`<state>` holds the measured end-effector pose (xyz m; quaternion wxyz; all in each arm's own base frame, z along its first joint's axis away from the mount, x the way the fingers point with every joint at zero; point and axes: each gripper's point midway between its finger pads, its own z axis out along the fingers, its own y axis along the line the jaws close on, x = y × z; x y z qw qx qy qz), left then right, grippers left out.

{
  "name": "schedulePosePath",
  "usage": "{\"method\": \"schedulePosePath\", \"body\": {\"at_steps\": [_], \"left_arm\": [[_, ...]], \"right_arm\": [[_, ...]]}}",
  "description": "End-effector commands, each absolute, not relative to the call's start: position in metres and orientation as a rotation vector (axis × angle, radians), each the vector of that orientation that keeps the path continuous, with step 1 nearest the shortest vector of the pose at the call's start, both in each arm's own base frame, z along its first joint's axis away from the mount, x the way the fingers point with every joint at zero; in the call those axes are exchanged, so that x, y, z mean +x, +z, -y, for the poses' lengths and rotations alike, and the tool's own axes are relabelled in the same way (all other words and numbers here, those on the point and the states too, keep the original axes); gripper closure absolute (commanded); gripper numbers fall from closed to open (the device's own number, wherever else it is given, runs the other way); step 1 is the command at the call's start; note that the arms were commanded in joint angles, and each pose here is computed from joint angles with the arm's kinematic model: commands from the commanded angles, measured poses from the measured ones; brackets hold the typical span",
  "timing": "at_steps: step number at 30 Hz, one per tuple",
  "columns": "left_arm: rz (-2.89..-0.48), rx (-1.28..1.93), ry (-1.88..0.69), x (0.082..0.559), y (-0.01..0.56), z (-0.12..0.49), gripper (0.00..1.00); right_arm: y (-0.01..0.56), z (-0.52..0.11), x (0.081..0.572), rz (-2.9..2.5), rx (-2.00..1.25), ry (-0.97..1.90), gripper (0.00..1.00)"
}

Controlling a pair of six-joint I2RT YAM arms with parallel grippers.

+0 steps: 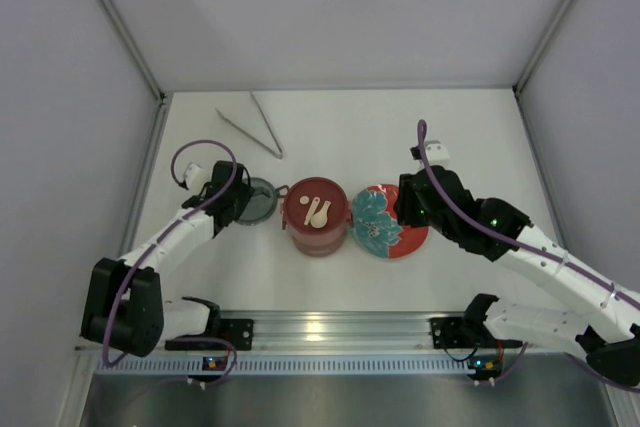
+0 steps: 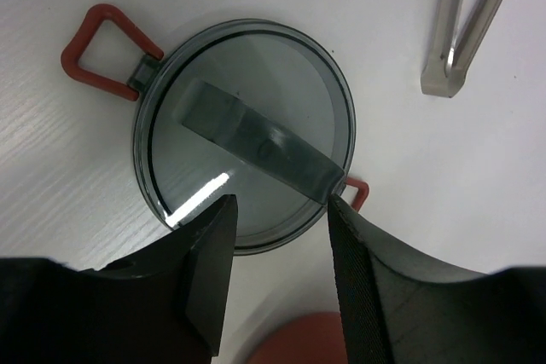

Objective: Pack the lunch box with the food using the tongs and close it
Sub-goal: Pick up the box lid from the center of the board.

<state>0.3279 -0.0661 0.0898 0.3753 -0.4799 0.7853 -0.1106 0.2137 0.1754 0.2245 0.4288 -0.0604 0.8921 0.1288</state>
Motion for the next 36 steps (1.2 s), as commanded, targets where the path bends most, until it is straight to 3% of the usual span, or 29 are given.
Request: {"method": "schedulePosePath", "body": {"at_steps": [1, 16, 36], "left_arm": [[-1.918, -1.254, -0.371, 0.355, 0.111, 0.068, 0.48], [-1.978, -1.303, -0.373, 0.379, 0.095, 0.064, 0.45], [-2.013, -1.309, -0.426, 0.362, 0.094, 0.069, 0.44]], "right_arm": [[0.242, -0.173, 0.222, -2.161, -0.110, 0.351, 0.65], [0.243, -0.170, 0.222, -2.159, -0.105, 0.339, 0.65], [0.242, -0.169, 0.221, -2.161, -0.093, 0.341, 0.65]]}}
